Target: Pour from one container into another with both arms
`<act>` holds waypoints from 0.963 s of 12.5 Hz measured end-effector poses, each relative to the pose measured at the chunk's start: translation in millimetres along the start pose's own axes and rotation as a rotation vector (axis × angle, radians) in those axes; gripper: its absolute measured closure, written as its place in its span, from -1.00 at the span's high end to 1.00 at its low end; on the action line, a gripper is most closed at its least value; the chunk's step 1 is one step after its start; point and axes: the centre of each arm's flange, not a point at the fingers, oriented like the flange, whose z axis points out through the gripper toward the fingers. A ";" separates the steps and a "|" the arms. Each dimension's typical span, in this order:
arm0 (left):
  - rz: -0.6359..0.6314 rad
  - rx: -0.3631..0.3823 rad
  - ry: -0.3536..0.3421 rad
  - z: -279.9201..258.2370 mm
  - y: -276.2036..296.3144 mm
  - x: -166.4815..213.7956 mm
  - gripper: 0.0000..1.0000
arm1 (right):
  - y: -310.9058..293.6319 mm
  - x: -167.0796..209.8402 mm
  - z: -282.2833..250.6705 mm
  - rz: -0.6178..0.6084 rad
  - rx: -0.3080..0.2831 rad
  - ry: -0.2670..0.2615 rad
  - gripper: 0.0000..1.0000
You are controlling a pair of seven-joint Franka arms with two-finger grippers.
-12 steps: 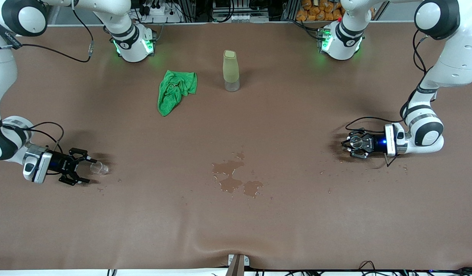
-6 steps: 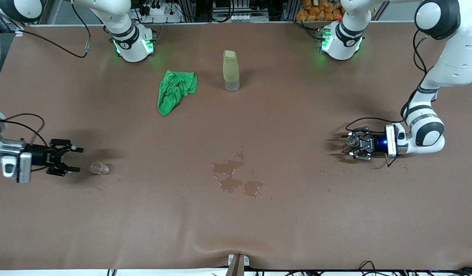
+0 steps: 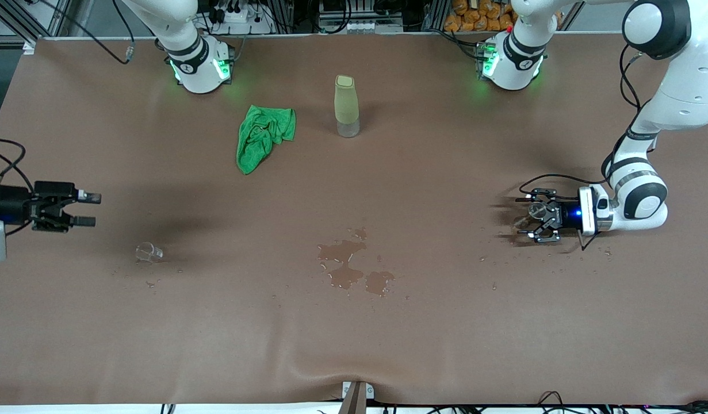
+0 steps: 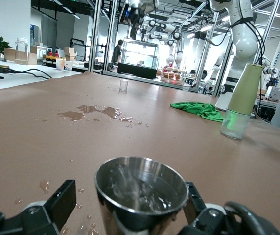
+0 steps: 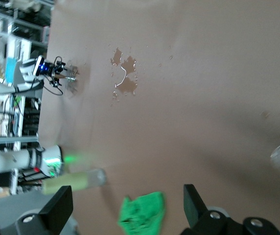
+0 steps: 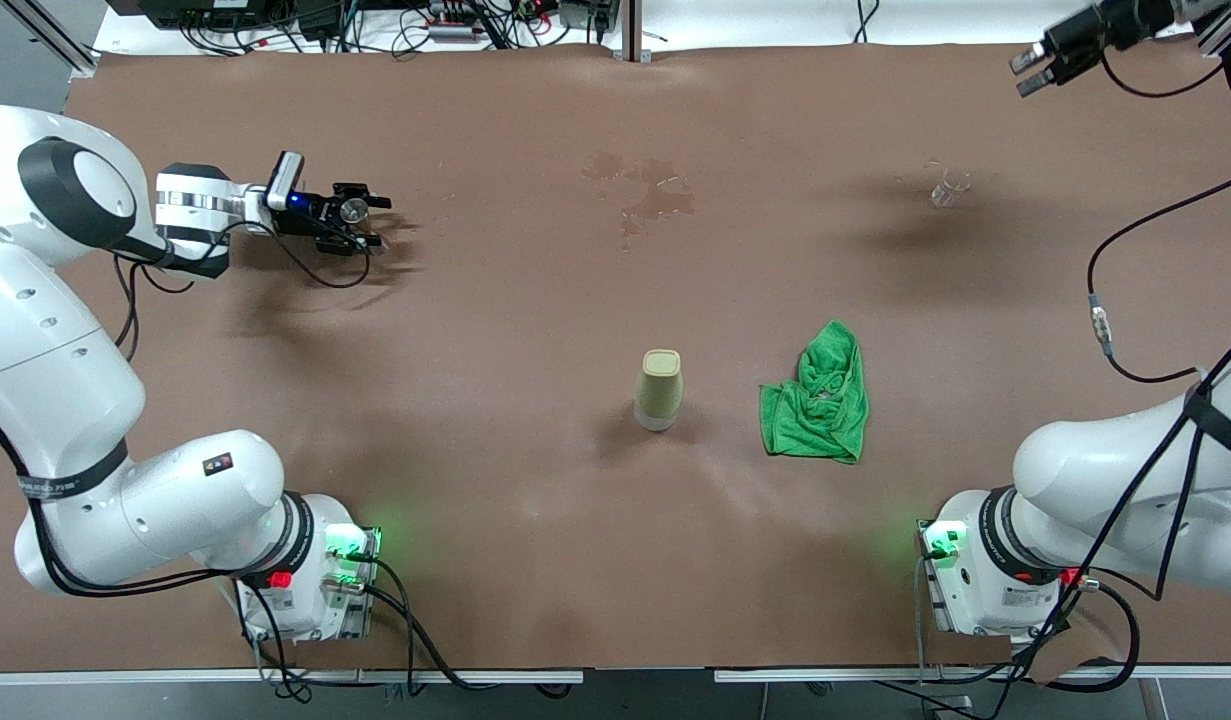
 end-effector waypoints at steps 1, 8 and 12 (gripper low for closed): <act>-0.003 0.007 0.001 -3.8 0.6 -0.8 1.00 | -25.2 1.7 -1.3 0.060 -0.027 -0.024 1.00; -0.079 0.050 -0.043 -73.2 22.8 -17.3 1.00 | -131.4 -22.3 -14.9 0.238 -0.443 -0.214 1.00; -0.143 0.059 -0.114 -110.0 23.5 -7.4 1.00 | -149.5 -21.6 -30.7 0.206 -0.565 -0.147 1.00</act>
